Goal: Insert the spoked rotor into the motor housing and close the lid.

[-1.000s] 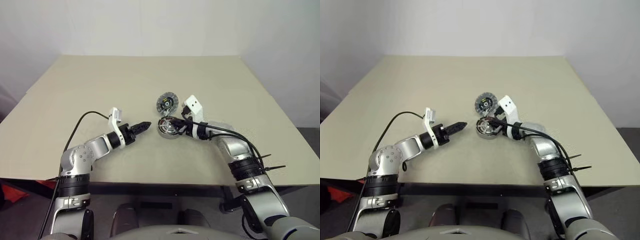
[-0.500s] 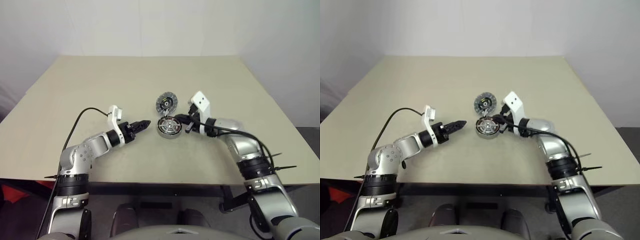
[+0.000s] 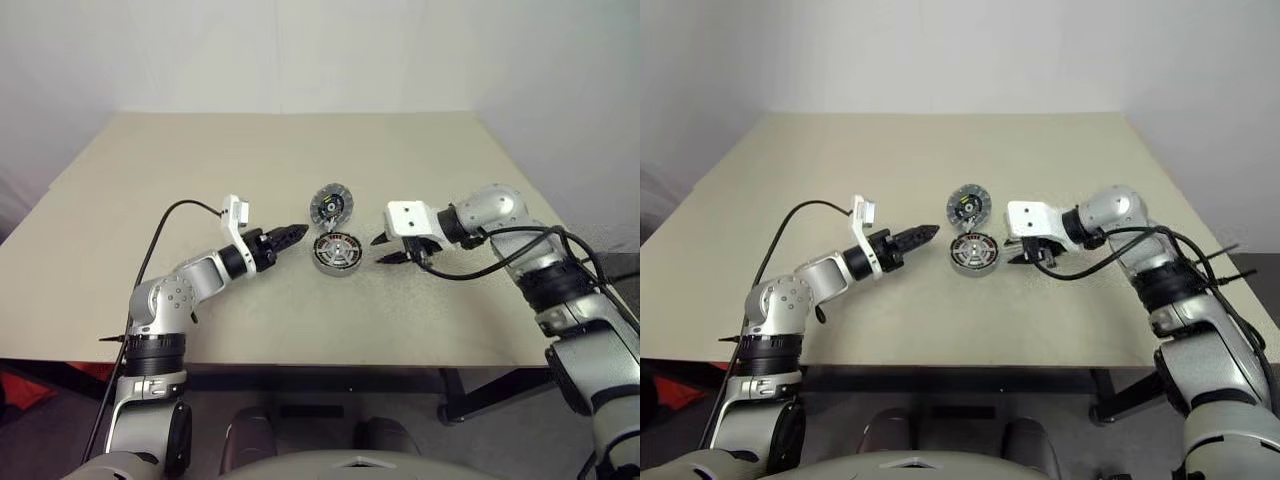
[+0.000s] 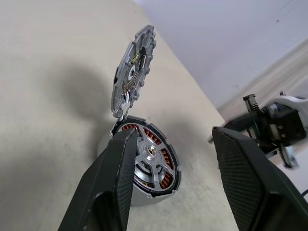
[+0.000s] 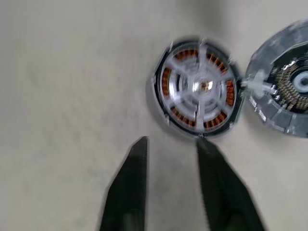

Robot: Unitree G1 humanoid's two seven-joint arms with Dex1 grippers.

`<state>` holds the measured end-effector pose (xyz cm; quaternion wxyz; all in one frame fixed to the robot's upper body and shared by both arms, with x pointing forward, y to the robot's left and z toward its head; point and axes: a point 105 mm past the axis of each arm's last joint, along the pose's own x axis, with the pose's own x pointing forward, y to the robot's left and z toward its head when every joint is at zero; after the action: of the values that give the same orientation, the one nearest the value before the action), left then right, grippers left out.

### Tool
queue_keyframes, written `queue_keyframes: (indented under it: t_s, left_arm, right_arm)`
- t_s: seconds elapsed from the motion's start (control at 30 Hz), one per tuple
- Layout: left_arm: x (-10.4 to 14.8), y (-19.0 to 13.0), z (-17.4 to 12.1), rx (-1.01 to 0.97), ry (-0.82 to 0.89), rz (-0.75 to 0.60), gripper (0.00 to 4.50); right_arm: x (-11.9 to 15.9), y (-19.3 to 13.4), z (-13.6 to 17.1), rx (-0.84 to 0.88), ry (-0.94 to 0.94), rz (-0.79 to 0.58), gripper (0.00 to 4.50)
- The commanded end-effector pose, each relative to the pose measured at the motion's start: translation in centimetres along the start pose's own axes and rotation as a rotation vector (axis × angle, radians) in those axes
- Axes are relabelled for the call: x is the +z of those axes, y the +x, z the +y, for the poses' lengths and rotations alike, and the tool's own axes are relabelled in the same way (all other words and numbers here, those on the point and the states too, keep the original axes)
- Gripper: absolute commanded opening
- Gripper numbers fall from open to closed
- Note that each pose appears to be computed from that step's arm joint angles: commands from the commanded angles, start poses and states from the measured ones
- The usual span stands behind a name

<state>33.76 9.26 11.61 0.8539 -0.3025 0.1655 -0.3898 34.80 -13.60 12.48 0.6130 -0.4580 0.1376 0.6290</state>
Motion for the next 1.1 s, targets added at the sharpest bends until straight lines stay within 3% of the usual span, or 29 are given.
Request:
queue_keyframes:
  t_s: [0.03,0.23,0.53,1.1]
  left_arm:
    - [0.2,0.2,-0.7,-0.016,0.024,-0.004,2.63]
    - [0.0,-0.3,-0.4,0.008,0.023,-0.006,2.63]
    - [0.2,-0.9,0.0,0.041,0.021,-0.025,2.63]
    - [0.0,-0.9,0.3,0.063,0.012,-0.034,2.63]
  right_arm:
    - [0.6,0.6,-0.9,0.056,-0.133,0.053,1.89]
    - [1.3,1.9,-2.1,0.09,-0.235,0.084,1.89]
    - [1.0,4.2,-1.4,0.169,-0.277,0.093,1.89]
    - [0.5,5.3,-1.3,0.252,-0.388,0.18,1.89]
